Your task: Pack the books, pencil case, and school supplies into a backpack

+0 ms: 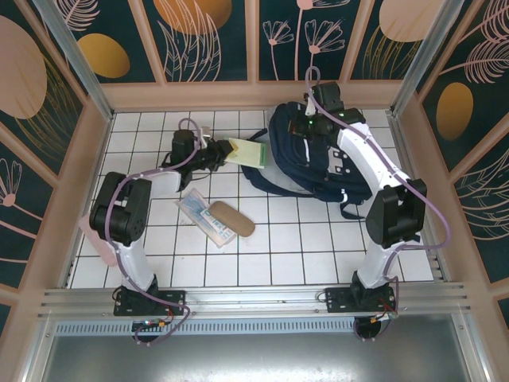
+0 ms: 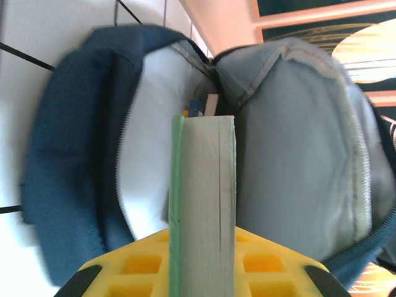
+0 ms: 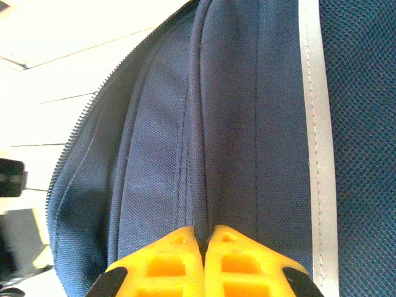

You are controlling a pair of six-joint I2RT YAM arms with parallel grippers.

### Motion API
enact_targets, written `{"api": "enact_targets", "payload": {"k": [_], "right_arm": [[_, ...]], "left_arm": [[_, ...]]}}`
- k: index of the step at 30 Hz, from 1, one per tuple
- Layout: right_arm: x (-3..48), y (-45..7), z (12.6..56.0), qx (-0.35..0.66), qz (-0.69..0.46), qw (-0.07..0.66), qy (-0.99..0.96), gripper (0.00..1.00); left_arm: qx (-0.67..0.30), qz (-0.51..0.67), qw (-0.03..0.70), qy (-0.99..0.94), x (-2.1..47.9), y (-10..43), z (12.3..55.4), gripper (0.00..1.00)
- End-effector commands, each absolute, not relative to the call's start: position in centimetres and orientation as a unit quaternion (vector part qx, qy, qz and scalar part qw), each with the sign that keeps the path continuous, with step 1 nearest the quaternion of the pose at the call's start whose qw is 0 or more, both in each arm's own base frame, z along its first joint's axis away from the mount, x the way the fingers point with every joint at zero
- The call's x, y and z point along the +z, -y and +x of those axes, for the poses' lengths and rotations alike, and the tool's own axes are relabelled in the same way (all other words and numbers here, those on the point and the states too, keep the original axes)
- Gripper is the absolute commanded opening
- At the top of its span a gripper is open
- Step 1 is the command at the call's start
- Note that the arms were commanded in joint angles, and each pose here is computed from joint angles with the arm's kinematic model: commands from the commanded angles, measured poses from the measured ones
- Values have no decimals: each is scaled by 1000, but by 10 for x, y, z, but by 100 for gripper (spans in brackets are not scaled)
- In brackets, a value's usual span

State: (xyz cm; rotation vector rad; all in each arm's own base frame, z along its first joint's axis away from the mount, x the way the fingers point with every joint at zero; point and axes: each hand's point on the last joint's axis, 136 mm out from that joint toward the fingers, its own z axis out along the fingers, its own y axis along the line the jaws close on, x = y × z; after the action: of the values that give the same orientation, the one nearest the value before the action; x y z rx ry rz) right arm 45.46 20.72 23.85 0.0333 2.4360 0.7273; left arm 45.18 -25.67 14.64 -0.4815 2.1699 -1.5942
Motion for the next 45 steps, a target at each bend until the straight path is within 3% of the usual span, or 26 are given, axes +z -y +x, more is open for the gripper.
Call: {"api": "enact_targets", "payload": {"k": [1, 18, 20, 21, 25, 31, 39, 45], "right_arm": [[327, -231, 448, 396, -22, 358, -845, 0], [350, -217, 448, 451, 4, 356, -818, 0], [349, -215, 448, 450, 6, 356, -819, 0], [347, -215, 447, 450, 7, 354, -820, 0], [343, -210, 446, 445, 10, 355, -822, 0], [332, -203, 445, 440, 17, 351, -826, 0], [316, -200, 444, 434, 20, 344, -833, 0], [300, -203, 441, 430, 16, 334, -839, 0]], "left_arm": [[-609, -148, 235, -743, 181, 288, 471, 8], [-571, -24, 167, -804, 142, 470, 452, 11], [-554, -3, 162, -816, 136, 485, 446, 17], [-545, 3, 162, -823, 133, 488, 444, 26], [-520, 13, 177, -836, 134, 483, 442, 64], [-485, 41, 226, -844, 168, 466, 439, 85], [-462, 50, 254, -848, 195, 439, 429, 90], [-402, -9, 264, -876, 181, 378, 429, 88]]}}
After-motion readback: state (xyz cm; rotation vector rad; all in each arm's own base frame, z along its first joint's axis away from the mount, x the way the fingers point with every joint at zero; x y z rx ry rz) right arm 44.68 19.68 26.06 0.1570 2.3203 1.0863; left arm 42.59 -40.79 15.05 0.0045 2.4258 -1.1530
